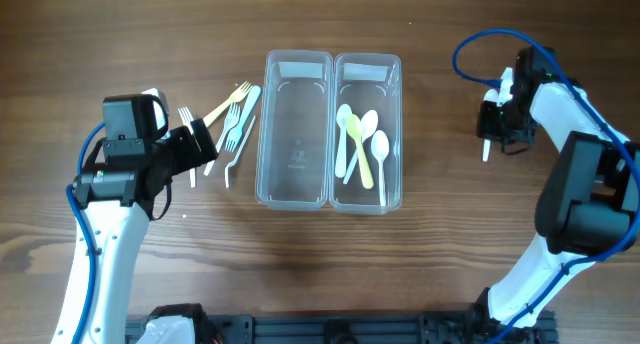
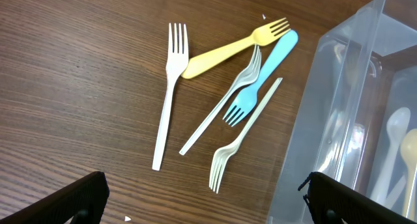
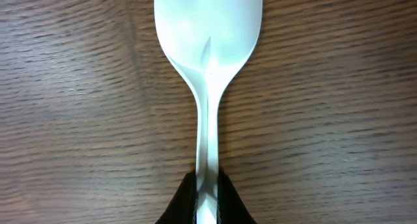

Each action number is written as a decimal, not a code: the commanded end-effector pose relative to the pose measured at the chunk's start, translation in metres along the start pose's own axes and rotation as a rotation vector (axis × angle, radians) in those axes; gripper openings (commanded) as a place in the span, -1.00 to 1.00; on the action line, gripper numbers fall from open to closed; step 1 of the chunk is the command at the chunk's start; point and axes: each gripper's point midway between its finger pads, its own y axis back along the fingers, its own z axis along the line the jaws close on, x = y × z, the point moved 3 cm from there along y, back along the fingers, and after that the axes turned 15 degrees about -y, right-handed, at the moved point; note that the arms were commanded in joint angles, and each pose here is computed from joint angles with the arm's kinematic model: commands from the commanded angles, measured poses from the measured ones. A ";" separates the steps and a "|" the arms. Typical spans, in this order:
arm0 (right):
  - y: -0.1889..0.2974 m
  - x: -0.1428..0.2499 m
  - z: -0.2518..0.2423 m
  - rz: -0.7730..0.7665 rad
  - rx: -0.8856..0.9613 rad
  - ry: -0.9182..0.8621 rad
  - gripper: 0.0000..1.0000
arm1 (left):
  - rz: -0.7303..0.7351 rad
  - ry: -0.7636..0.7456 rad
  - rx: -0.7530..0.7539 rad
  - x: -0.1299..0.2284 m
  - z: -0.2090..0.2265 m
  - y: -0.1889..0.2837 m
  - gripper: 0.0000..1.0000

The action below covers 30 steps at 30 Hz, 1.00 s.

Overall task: Pack container
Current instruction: 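Grasp the last white spoon with the right gripper, then place the white spoon in the right compartment and retract right arm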

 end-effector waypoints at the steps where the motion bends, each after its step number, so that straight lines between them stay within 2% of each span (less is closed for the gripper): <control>1: -0.012 0.017 0.013 0.098 -0.091 -0.006 -0.91 | -0.019 -0.016 -0.005 -0.007 0.002 0.003 1.00; 4: 0.014 0.018 0.029 0.101 -0.189 -0.009 -0.91 | -0.019 -0.015 -0.005 -0.007 0.002 0.003 1.00; 7: 0.060 0.019 0.056 0.062 -0.319 -0.017 -0.91 | -0.019 -0.015 -0.005 -0.007 0.002 0.003 1.00; 10: 0.144 0.037 0.105 -0.085 -0.456 0.100 -0.91 | -0.019 -0.016 -0.005 -0.007 0.002 0.003 1.00; 13: 0.192 0.059 0.137 -0.195 -0.520 0.202 -0.91 | -0.019 -0.015 -0.005 -0.007 0.002 0.003 0.99; 15: 0.206 0.072 0.151 -0.237 -0.507 0.221 -0.91 | -0.019 -0.016 -0.005 -0.007 0.002 0.003 0.99; 19: 0.187 0.092 0.177 -0.231 -0.447 0.260 -0.87 | -0.019 -0.016 -0.005 -0.007 0.002 0.003 1.00; 26: 0.092 0.131 0.222 -0.030 -0.368 0.329 -0.86 | -0.019 -0.015 -0.005 -0.007 0.002 0.003 1.00; 28: 0.079 0.136 0.231 -0.024 -0.358 0.354 -0.70 | -0.019 -0.016 -0.005 -0.007 0.002 0.003 1.00; 30: 0.083 0.132 0.235 -0.051 -0.375 0.356 -0.34 | -0.019 -0.015 -0.005 -0.007 0.002 0.003 1.00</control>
